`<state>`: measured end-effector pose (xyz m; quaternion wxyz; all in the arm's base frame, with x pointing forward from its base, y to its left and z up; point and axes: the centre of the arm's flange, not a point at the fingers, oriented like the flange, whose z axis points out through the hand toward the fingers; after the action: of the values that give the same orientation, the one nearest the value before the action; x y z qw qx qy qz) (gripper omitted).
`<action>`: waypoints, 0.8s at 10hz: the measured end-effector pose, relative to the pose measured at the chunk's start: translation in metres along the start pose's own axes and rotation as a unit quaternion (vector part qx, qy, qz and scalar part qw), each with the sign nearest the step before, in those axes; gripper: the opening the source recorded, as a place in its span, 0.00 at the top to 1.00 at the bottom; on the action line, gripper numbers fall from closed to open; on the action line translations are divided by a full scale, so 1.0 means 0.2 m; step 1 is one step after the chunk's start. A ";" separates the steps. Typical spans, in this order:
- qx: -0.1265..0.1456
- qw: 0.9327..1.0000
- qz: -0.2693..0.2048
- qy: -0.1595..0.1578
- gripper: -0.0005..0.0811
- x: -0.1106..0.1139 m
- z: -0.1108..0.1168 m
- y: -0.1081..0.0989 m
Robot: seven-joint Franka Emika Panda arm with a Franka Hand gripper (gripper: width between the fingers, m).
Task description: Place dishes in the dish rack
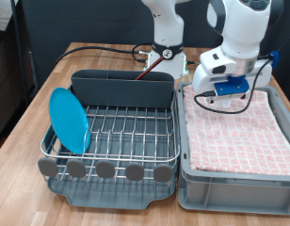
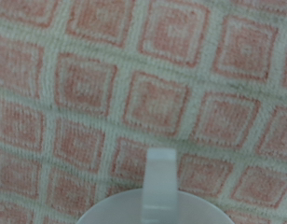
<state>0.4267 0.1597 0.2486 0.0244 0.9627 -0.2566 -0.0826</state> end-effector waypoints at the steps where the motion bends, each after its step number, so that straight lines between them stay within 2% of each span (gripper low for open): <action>1: 0.001 1.000 0.001 0.000 0.01 0.00 0.00 0.00; 2: 0.001 1.000 0.002 0.000 0.11 0.00 0.01 0.00; 4: 0.003 1.000 0.002 -0.002 0.49 0.00 0.02 0.01; 5: 0.004 1.000 0.001 -0.003 0.49 0.00 0.02 0.01; 6: 0.004 1.000 0.002 -0.002 0.72 0.00 0.02 0.01; 7: 0.006 1.000 0.002 0.000 0.72 0.00 0.02 0.01; 8: 0.007 1.000 0.002 0.002 0.91 0.00 0.02 0.01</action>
<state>0.4257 0.1579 0.2453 0.0181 0.9624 -0.2593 -0.0788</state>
